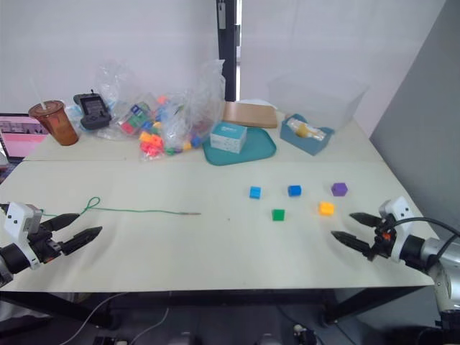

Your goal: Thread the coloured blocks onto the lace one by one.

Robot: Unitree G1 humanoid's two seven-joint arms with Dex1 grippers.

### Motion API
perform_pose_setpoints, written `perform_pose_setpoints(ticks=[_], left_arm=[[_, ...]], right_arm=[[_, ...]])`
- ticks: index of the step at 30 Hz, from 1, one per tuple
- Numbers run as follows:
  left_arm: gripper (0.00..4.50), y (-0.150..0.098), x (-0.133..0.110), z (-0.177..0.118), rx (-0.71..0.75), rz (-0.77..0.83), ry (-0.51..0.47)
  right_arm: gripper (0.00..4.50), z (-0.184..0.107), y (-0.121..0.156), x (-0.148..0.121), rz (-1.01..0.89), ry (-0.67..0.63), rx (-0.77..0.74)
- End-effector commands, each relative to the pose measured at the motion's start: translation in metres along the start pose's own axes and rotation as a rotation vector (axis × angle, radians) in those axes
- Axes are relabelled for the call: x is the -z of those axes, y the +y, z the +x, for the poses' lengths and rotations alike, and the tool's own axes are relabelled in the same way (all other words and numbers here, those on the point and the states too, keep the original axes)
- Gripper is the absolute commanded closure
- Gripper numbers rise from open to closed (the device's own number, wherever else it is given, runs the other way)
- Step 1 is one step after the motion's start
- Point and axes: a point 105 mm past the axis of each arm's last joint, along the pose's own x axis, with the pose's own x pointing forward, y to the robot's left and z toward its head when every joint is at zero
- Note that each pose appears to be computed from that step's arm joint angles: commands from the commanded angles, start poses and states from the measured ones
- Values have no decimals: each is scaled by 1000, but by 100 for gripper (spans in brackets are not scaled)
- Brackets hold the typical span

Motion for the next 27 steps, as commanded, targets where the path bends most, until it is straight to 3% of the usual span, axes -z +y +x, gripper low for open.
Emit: perform_pose_setpoints(ticks=[1, 7, 13, 23, 27], left_arm=[[0, 1, -9, 2, 5, 22, -34], [0, -9, -15, 29, 112, -56, -74], [0, -30, -24, 89, 343, 33, -38], [0, -75, -29, 158, 704, 298, 108], [0, -87, -10, 164, 794, 370, 245]], right_arm=[[4, -3, -1, -14, -44, -39, 13], [4, 7, 31, -24, -36, -98, 3], [4, 23, 85, -29, -2, -131, -106], [4, 32, 116, -30, -46, -125, -195], [4, 33, 121, -34, -104, -104, -241]])
